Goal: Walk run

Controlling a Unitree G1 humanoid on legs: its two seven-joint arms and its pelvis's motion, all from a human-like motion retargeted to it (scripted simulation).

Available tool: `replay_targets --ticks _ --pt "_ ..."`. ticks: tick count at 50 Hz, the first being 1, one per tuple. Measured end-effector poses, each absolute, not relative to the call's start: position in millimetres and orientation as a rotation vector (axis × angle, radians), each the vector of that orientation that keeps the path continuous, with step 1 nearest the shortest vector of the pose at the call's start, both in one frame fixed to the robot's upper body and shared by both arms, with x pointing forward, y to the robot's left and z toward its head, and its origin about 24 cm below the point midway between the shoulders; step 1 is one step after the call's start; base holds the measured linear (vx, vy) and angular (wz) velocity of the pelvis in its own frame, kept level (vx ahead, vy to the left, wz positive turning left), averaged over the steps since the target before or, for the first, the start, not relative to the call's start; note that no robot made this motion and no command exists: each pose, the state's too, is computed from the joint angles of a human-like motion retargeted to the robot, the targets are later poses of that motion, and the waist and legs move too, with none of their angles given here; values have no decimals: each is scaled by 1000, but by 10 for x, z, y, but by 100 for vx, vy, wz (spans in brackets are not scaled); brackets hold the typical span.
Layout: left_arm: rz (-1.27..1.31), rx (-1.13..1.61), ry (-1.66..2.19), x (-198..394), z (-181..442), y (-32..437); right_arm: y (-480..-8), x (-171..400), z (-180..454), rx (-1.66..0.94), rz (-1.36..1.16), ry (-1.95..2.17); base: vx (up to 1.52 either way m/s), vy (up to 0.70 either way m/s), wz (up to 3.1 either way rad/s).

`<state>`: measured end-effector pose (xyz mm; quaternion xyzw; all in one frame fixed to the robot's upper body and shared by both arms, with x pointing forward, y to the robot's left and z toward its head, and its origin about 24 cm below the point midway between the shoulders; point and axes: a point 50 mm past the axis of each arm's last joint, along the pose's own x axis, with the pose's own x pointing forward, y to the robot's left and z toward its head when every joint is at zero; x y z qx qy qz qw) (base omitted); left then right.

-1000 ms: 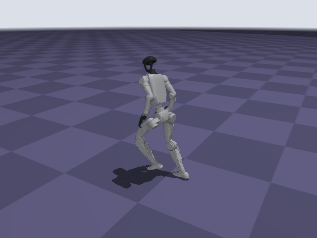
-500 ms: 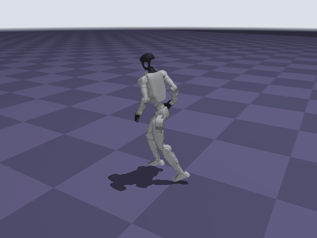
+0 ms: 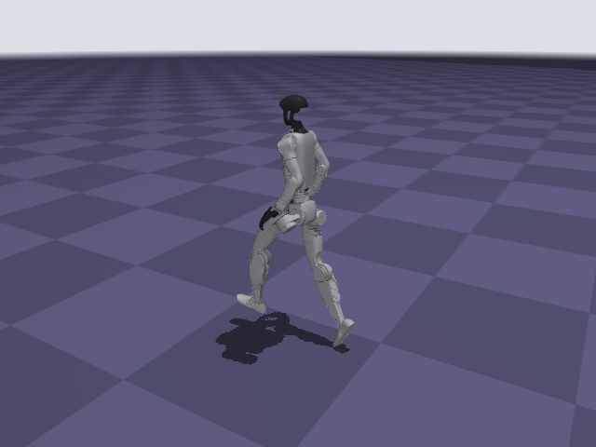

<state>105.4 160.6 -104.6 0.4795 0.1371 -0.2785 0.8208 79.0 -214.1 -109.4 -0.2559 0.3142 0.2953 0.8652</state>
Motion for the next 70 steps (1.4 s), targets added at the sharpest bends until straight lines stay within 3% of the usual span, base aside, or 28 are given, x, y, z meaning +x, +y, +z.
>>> replay_targets --ticks 6,11,15,20,24,28,30,32,38,50,56,64,70 --pt "-478 903 218 1354 -943 1723 -1935 781 -1107 -606 508 535 239 -27 62" --pt "-684 1022 424 1109 -1177 1847 -1827 416 -1291 -573 524 682 282 -12 92" --pt "-787 951 585 915 -1361 1723 -1760 461 -1354 -498 548 742 225 -2 23" --pt "-804 802 614 724 -1417 1445 -2059 658 -1067 -570 219 522 213 -15 131" --pt "-891 839 651 625 -1430 1443 -2128 768 -891 -625 64 359 210 -49 112" --pt "-846 884 633 762 -1396 1525 -2119 901 -856 -679 139 314 193 -66 147" --pt "-840 881 686 672 -1403 1661 -1986 779 -929 -644 280 363 177 -81 -22" --pt "-904 918 716 657 -1459 1630 -2011 635 -1041 -542 269 476 202 -62 135" --pt "-648 850 572 940 -1320 1434 -2211 659 -1170 -376 308 626 141 -7 7" --pt "-531 874 508 959 -1202 1759 -1982 744 -1175 -583 657 642 145 -46 114" --pt "-744 776 628 963 -1329 1491 -1902 568 -1268 -555 587 654 134 37 43" --pt "-750 814 474 987 -1222 1299 -2029 671 -1034 -433 162 447 119 18 252" --pt "-789 859 631 776 -1374 1481 -1974 814 -1104 -599 429 495 121 -19 142"
